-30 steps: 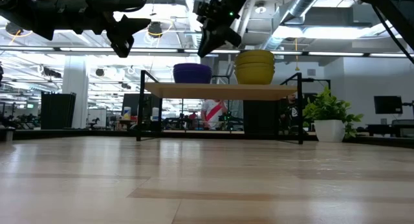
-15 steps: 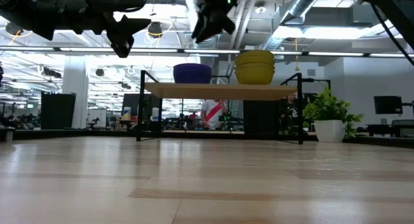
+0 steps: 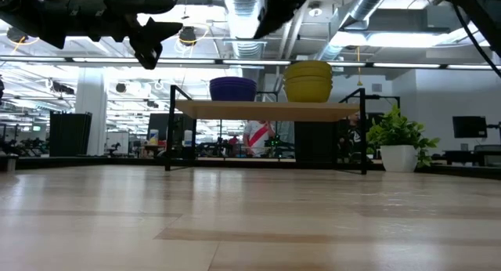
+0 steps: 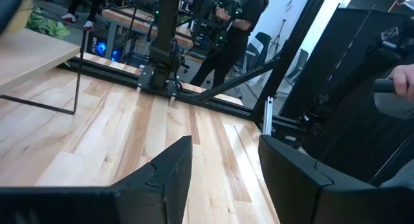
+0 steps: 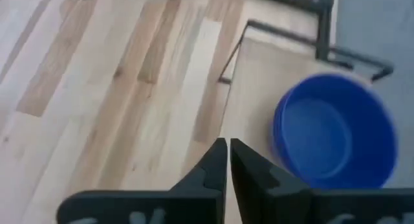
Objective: Pick & Place Mini bowls
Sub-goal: Return to Home Position
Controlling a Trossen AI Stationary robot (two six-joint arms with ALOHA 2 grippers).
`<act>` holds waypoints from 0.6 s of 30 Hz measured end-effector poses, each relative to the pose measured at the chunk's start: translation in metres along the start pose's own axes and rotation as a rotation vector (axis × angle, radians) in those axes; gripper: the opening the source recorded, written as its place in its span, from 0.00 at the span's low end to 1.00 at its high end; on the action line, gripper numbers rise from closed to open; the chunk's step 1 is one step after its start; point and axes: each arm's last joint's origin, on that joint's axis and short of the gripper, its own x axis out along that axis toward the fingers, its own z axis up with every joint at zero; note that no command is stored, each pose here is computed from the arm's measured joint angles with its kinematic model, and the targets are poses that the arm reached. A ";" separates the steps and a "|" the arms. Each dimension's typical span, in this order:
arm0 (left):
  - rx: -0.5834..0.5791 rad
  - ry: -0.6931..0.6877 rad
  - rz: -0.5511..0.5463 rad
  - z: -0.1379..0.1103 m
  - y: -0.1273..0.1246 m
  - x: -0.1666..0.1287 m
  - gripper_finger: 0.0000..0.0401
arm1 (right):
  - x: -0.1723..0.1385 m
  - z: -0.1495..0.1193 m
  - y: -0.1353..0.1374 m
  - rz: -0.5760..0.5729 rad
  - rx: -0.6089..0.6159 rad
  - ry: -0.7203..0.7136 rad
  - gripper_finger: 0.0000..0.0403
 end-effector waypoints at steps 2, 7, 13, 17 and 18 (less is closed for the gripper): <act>0.013 0.000 0.000 0.000 0.000 0.000 0.44 | 0.008 -0.005 0.000 0.016 0.054 0.020 0.03; 0.012 -0.002 -0.001 0.000 0.000 0.000 0.44 | 0.025 -0.007 0.009 0.012 0.086 0.063 0.01; 0.011 -0.011 -0.004 0.002 -0.001 -0.001 0.44 | 0.010 0.005 0.026 -0.089 0.080 0.071 0.00; 0.013 -0.017 -0.014 0.003 -0.002 -0.002 0.44 | -0.020 0.011 0.040 -0.149 0.119 0.030 0.00; 0.013 -0.018 -0.014 0.003 -0.002 -0.003 0.44 | -0.027 0.011 0.044 -0.175 0.130 0.025 0.00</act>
